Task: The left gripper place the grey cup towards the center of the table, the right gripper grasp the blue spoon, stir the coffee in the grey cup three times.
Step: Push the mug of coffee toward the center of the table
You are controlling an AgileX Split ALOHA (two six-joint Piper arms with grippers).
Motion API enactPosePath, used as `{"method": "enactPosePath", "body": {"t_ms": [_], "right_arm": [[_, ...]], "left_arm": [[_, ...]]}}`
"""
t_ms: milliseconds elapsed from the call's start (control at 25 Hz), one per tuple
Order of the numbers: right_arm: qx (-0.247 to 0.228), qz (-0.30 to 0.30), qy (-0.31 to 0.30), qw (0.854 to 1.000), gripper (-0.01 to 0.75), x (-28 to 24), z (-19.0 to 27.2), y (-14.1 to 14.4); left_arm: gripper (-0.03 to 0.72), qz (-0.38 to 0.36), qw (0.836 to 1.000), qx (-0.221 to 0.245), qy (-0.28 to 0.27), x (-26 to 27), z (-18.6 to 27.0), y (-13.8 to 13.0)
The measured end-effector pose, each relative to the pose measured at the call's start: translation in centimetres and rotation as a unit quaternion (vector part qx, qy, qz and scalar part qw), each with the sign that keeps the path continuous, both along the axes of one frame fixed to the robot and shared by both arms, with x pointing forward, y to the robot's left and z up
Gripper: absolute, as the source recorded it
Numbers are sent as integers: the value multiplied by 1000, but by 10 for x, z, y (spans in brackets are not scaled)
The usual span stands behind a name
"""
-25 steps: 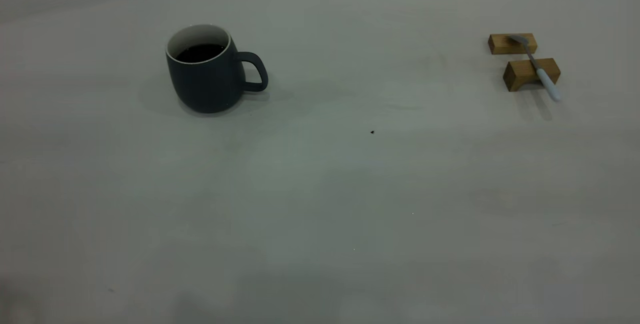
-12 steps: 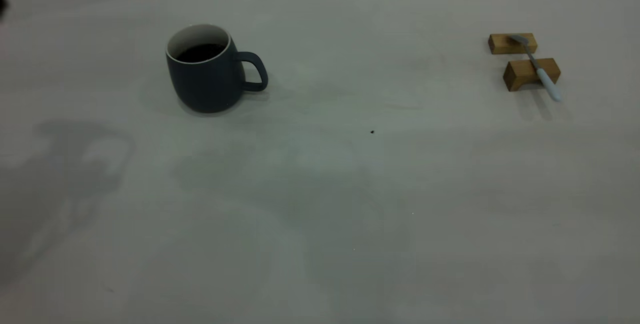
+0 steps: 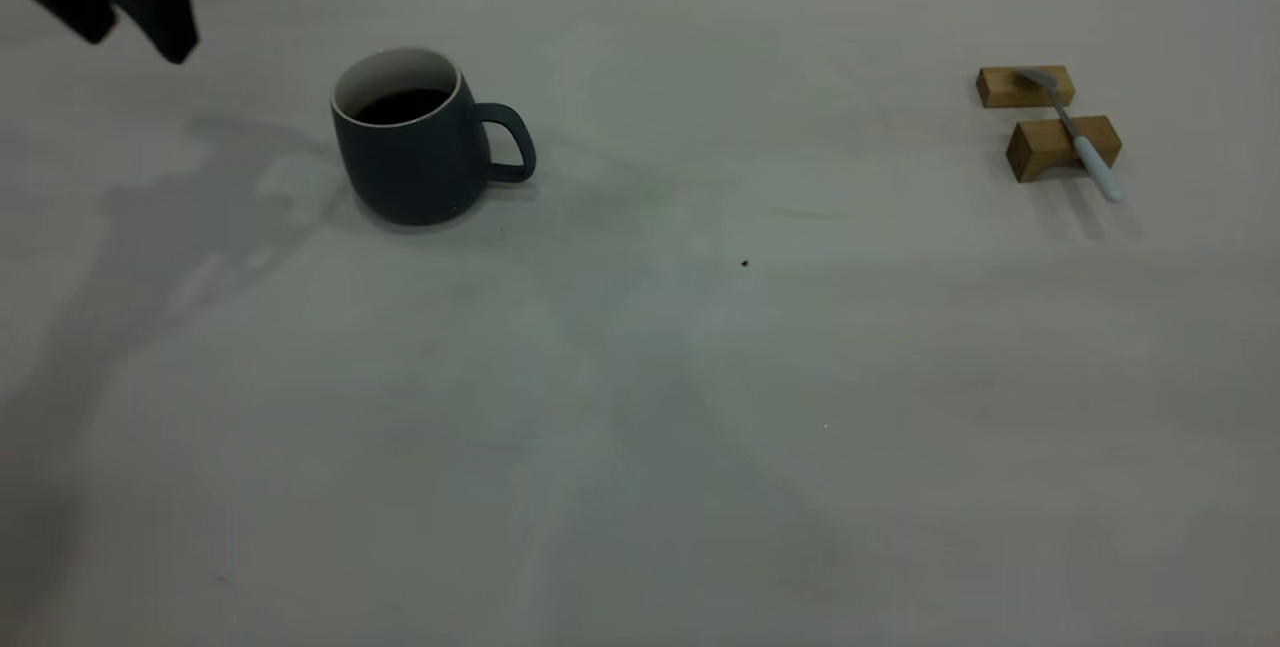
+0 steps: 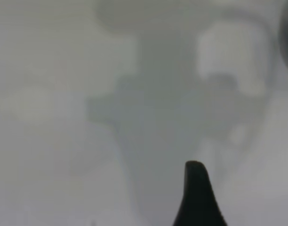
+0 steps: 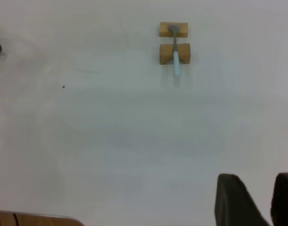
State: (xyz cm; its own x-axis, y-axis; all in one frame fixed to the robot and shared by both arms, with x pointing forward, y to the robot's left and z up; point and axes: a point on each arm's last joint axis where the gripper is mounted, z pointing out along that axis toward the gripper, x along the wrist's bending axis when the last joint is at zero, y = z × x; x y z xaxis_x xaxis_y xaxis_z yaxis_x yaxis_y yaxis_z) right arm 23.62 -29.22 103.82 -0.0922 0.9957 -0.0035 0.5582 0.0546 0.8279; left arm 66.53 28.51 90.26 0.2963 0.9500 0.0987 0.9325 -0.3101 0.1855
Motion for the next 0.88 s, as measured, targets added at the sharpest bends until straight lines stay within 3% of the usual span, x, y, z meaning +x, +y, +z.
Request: {"method": "enactPosePath", "body": {"t_ms": [160, 280, 400, 560, 880], "right_arm": [[0, 0, 0, 1000, 238, 0, 0, 0], [0, 0, 0, 1000, 238, 0, 0, 0], [0, 0, 0, 1000, 238, 0, 0, 0], [0, 0, 0, 1000, 238, 0, 0, 0], [0, 0, 0, 1000, 238, 0, 0, 0]], "left_arm": [[585, -87, 996, -2, 23, 29, -16, -4], [585, -194, 980, 6, 37, 40, -29, -6], [585, -327, 944, 23, 43, 43, -41, -9], [585, -467, 883, 15, 44, 41, -58, -18], [585, -580, 815, -17, 13, 40, -85, -30]]}}
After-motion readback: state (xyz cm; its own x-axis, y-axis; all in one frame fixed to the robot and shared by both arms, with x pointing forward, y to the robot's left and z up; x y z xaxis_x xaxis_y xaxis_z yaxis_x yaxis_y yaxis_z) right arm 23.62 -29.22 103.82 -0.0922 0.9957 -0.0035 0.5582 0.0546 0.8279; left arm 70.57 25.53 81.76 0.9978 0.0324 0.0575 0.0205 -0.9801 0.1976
